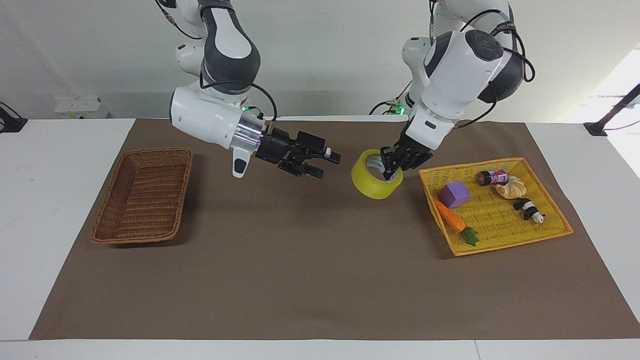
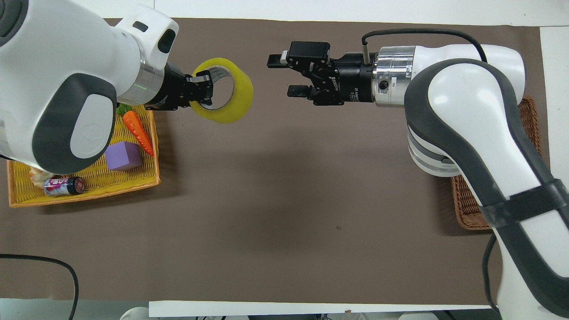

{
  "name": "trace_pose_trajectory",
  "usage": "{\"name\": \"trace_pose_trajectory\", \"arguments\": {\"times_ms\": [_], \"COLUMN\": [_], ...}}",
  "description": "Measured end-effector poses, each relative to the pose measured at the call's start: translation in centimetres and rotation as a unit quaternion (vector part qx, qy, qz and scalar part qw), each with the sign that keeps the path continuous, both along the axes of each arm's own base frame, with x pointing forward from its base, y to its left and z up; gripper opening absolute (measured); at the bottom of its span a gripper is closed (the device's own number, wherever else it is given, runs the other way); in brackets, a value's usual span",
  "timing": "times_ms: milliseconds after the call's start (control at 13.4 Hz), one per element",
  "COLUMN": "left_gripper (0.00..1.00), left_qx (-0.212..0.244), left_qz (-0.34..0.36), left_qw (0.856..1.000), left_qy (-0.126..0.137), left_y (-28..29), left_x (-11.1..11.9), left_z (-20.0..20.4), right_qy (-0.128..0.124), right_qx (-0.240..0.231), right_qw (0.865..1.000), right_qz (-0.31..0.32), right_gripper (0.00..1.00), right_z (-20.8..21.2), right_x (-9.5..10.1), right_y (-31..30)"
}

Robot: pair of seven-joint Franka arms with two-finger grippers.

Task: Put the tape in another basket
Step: 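Hold the tape up with the left gripper while the right gripper reaches it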

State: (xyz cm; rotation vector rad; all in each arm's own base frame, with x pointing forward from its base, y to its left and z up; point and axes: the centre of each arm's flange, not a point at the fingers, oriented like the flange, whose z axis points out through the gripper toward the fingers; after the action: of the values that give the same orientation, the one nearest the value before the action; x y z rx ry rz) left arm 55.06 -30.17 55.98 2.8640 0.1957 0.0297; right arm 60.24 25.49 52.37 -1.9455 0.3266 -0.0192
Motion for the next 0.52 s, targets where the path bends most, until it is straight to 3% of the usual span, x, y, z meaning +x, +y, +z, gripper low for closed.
{"name": "trace_pose_trajectory", "arguments": {"times_ms": [299,524], "left_gripper": [0.22,0.22], "left_qx": [0.010,0.009], "left_qz": [-0.003,0.000], "left_qw": [1.000,1.000], "left_qy": [0.020,0.018], "left_y": [0.5,1.1], "left_x": [-0.4,-0.4], "left_z": [-0.6,-0.2], "right_qy": [-0.030,-0.057], "right_qx": [-0.019,-0.039], "right_qw": [0.999,0.997], "right_qz": [0.020,0.047], "right_gripper": [1.00,1.00], "right_z": [-1.5,-3.8], "right_x": [-1.2,-1.4], "right_y": [3.4,5.2]}}
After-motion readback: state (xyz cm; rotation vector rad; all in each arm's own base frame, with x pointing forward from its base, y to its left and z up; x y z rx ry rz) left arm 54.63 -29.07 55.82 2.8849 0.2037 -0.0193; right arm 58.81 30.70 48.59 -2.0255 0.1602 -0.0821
